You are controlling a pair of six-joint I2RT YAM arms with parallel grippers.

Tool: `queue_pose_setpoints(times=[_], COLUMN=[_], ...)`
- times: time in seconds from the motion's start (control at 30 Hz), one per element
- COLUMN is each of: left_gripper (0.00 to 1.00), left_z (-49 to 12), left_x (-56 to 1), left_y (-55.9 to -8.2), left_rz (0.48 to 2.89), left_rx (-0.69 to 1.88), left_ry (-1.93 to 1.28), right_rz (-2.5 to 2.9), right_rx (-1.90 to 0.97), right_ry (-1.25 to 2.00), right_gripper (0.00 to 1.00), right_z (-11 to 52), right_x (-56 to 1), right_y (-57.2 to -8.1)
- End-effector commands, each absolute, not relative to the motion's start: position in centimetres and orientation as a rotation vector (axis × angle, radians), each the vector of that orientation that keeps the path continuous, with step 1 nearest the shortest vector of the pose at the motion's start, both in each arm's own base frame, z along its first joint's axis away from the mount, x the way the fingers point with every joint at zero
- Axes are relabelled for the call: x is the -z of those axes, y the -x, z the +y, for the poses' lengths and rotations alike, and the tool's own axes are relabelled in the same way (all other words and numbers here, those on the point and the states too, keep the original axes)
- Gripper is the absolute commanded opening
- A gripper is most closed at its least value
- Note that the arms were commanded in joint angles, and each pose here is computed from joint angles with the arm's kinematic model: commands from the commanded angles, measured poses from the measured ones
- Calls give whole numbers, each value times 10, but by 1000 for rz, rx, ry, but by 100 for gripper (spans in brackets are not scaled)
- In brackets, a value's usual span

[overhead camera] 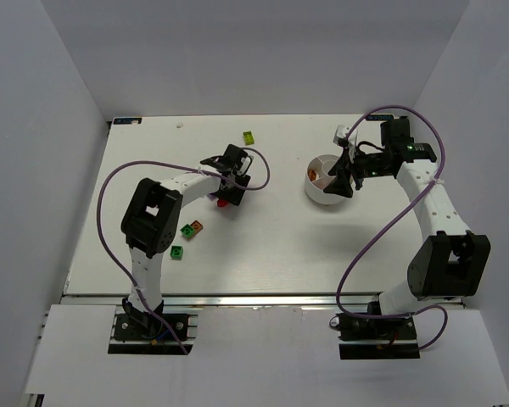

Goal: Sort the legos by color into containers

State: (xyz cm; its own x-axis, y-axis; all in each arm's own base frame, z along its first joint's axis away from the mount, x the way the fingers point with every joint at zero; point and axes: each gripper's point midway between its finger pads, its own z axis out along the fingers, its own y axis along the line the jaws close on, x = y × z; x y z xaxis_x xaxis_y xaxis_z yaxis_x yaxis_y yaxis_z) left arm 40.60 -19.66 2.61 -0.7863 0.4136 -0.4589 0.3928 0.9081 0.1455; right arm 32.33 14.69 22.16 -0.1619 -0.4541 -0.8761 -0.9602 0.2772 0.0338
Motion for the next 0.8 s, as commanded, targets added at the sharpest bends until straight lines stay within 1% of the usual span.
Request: queue_pose_setpoints(times=[0.0,0.13,0.17,0.23,0.27,0.37,0.4,0.43,0.5,0.53,0.6,0.63,0.67,0.7,0.73,0.77], left_gripper=[65,61,57,53,47,36,30,28,23,22,20,18,18,17,17,16], left_z=[-197,-197,-198,-204,-206,-216,-220,-225,-246,-253,-280,-289,-304,-316,-329,-341], left_x=[-28,-24,-23,-29,-29,-43,-47,-54,-84,-91,-133,-136,-160,-179,-185,-205], left_y=[-410,-407,-406,-406,-405,-406,-405,-405,-406,-402,-401,-392,-399,-388,-378,-378], left_rz=[2576,2586,2585,2573,2575,2547,2544,2529,2451,2428,2288,2260,2133,2072,2019,1911], left_rx=[-37,-22,-12,32,49,134,168,204,370,433,660,738,826,926,983,1031], left_ry=[-588,-592,-589,-567,-547,-518,-488,-474,-434,-425,-390,-390,-395,-413,-449,-482], right_rz=[1730,1734,1735,1734,1732,1731,1731,1730,1731,1734,1734,1752,1736,1741,1739,1738], right_rx=[-788,-787,-786,-785,-786,-785,-785,-784,-779,-776,-756,-760,-728,-712,-705,-685], right_ry=[1295,1295,1293,1292,1291,1291,1291,1291,1290,1286,1270,1232,1211,1176,1153,1101], right_gripper=[67,67,67,67,67,67,67,67,67,66,64,62,58,53,47,32], right_z=[147,147,147,147,147,147,147,147,146,146,144,142,140,134,132,120], right_x=[-230,-229,-229,-230,-231,-232,-231,-232,-232,-233,-235,-238,-241,-244,-248,-255], right_y=[-323,-323,-323,-323,-323,-323,-323,-323,-323,-323,-325,-327,-333,-337,-340,-345])
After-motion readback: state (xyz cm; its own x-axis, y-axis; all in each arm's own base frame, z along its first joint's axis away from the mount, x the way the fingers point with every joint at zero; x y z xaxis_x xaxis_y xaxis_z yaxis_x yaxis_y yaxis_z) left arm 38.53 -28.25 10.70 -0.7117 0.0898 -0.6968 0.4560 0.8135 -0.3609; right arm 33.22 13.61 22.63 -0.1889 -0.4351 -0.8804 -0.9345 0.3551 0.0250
